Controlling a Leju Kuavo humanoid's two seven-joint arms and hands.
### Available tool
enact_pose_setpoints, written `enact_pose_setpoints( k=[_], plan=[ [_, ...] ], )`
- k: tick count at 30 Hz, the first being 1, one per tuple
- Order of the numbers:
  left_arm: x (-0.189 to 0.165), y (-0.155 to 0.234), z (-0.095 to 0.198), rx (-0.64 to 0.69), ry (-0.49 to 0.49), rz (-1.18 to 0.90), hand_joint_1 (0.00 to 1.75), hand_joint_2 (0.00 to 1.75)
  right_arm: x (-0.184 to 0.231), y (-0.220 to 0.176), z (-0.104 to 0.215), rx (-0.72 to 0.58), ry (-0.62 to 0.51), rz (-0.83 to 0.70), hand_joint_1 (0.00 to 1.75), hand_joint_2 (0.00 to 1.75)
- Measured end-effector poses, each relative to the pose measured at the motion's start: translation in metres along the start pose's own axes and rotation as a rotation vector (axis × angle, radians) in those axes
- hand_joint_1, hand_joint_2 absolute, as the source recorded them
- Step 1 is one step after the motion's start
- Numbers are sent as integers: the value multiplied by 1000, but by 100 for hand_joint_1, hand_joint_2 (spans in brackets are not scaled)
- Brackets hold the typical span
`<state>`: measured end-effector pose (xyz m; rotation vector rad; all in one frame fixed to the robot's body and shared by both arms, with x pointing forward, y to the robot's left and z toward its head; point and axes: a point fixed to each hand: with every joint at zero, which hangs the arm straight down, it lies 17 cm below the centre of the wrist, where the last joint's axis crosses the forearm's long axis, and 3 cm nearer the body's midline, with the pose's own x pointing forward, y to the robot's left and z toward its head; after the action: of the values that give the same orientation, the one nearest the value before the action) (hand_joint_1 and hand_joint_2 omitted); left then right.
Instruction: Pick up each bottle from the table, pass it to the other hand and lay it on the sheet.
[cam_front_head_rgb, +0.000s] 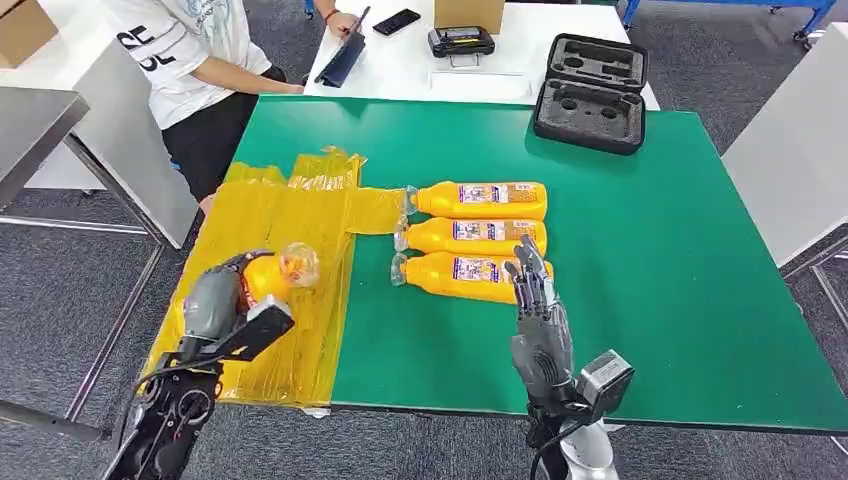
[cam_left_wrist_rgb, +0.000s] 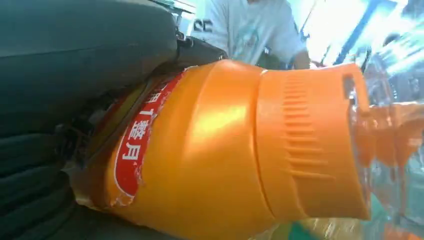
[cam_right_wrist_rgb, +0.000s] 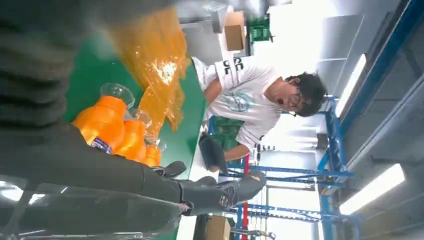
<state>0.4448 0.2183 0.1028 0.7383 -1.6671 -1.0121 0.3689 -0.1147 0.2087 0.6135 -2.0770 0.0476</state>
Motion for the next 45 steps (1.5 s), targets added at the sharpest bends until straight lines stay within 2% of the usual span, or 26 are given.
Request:
enact_pose_setpoints(
  k=[4,11,16,19,28,35,45],
  plan=[
    [-5,-35,7,-143,10,-72,175,175,-3,0,-4,7,6,-18,0,175],
    [-7,-70,-1,-297,1,-191,175,175,-11,-3,-16,8,21,-48,0,175],
    [-12,-105,7,-468,-47,-280,175,175,-25,2,-18,26,51,-121,0,175],
    [-22,-112,7,-537,-78,-343,175,175,-35,6,-12,34,71,-133,0,175],
    [-48,-113,-4,-675,-129,-443,175,175,-53,10,-4,32,115,-134,0,175],
    [-67,-100,-26,-756,-98,-431,175,175,-60,7,-3,16,131,-117,0,175],
    [-89,-90,-31,-824,-56,-402,173,175,-66,4,-4,5,144,-110,0,175]
  ],
)
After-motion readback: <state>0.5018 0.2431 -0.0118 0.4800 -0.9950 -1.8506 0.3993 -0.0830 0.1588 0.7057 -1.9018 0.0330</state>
